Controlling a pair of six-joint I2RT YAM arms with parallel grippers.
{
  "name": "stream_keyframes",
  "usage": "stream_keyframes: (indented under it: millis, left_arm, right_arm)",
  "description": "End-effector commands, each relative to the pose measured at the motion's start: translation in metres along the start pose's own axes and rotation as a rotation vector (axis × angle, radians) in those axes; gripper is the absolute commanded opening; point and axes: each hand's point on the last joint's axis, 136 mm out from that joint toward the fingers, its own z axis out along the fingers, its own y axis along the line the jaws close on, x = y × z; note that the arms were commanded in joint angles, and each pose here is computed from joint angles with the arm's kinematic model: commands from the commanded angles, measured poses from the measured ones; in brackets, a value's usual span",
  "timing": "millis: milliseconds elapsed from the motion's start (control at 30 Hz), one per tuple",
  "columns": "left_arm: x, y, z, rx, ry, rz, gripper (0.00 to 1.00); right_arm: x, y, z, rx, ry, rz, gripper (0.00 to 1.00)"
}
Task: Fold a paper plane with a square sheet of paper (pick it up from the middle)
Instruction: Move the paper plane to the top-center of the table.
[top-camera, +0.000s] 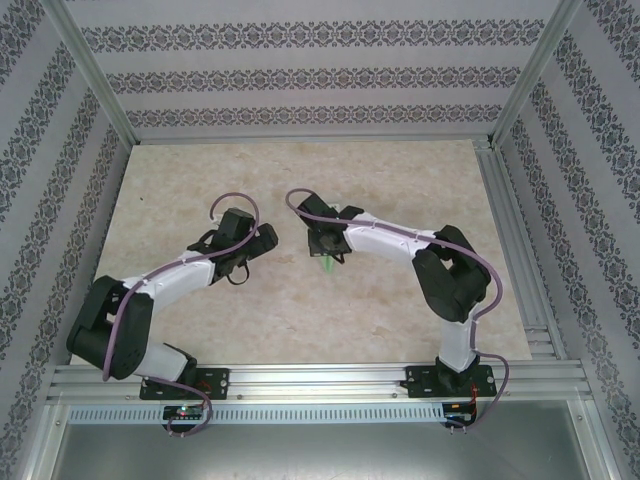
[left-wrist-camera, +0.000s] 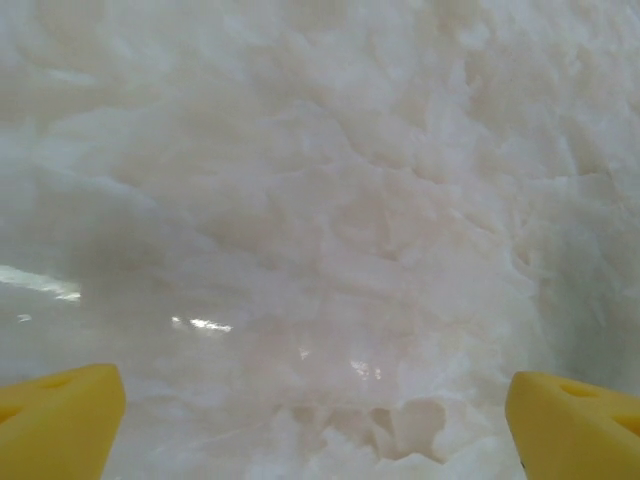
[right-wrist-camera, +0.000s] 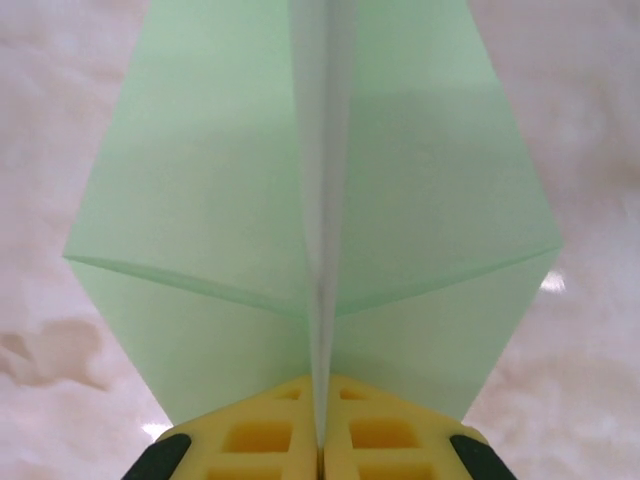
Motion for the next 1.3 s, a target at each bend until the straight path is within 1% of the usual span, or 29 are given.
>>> stream_keyframes:
  millis: [0,200,367,567,733,833,867,967,1067,1200,1267]
  left_arm:
    - [0.001,0.032,-0.014,-0.115,-0.006,0.041,1.0]
    - [-0.003,0.051,-0.035,-0.166,-0.017,0.055,1.0]
    - [-0.005,0.055,-0.042,-0.168,-0.014,0.053,1.0]
    - [-0.007,0.054,-0.041,-0.164,-0.011,0.05,1.0]
    - [-0.005,0.053,-0.037,-0.157,-0.003,0.05,1.0]
    - [-0.005,0.053,-0.036,-0.156,0.0,0.05,1.0]
    - [-0.006,0.053,-0.036,-0.157,0.0,0.05,1.0]
    - [-0.01,0.05,-0.039,-0.157,-0.01,0.062,1.0]
    - [-0.018,0.047,-0.045,-0.16,-0.033,0.072,1.0]
    - [-0.033,0.041,-0.056,-0.157,-0.081,0.088,1.0]
    - [-0.043,0.038,-0.062,-0.163,-0.112,0.106,1.0]
  right_arm:
    - [-0.029,-0.003,0.012,0.041,-0.036,-0.087,0.08]
    - [-0.076,0.01,0.035,0.033,-0.083,-0.15,0.09]
    - [-0.097,0.017,0.058,0.024,-0.091,-0.165,0.1]
    - [-0.096,0.016,0.079,0.037,-0.052,-0.149,0.12]
    - [-0.089,0.019,0.087,0.027,-0.03,-0.139,0.15]
    - [-0.089,0.02,0.088,0.024,-0.026,-0.137,0.19]
    - [-0.091,0.021,0.085,0.02,-0.03,-0.137,0.2]
    - [-0.1,0.024,0.068,0.017,-0.052,-0.142,0.3]
    - [-0.114,0.023,0.036,0.009,-0.097,-0.129,0.37]
    - [-0.132,0.013,-0.015,0.013,-0.19,-0.109,0.52]
    - [-0.135,0.001,-0.038,0.031,-0.23,-0.094,0.63]
